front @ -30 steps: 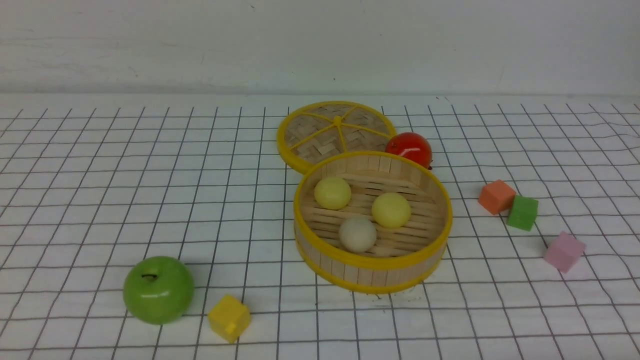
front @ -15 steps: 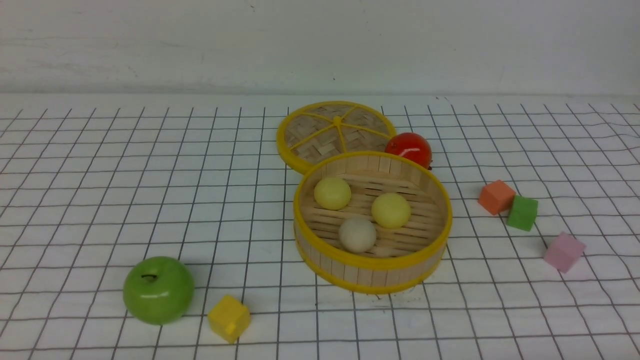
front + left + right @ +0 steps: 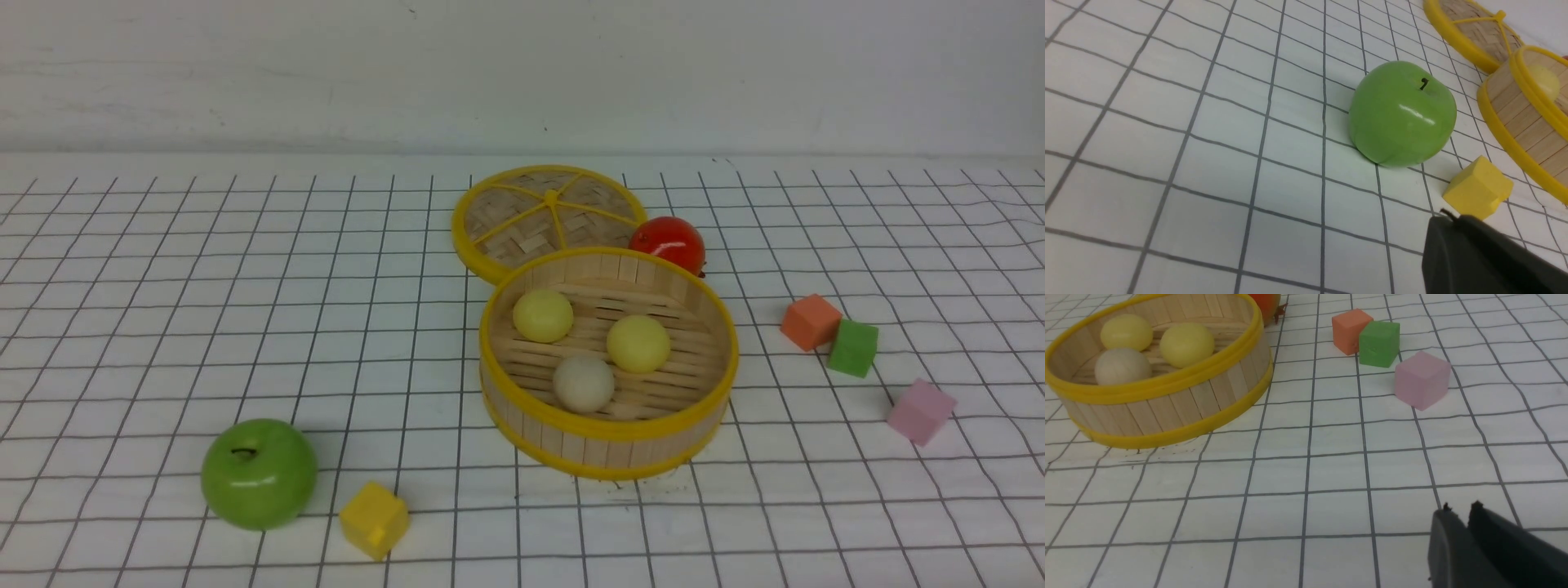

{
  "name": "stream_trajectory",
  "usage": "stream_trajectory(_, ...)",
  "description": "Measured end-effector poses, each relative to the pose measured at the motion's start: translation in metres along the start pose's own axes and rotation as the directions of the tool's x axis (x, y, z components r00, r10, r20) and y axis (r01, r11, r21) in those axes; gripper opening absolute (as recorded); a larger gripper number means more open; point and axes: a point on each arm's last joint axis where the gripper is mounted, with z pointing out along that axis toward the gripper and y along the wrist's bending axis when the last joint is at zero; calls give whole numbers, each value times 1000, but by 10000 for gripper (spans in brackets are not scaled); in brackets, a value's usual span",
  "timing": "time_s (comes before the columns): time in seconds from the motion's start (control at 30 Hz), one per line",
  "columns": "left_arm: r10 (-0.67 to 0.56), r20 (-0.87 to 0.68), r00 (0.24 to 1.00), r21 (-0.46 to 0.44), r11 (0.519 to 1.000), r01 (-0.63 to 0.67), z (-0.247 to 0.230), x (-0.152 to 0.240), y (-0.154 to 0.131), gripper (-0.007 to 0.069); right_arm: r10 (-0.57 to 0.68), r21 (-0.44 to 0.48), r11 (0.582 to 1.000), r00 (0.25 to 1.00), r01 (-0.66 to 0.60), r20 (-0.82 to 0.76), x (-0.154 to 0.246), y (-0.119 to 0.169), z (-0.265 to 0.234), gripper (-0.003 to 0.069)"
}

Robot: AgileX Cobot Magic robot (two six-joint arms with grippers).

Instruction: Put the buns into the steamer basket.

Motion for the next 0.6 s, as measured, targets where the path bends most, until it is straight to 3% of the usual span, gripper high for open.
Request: stream_trajectory(0.6, 0, 0, 1000, 0, 1000, 0, 0, 0, 0, -6, 0, 0, 1000, 1000, 0, 0, 0, 0, 0, 88)
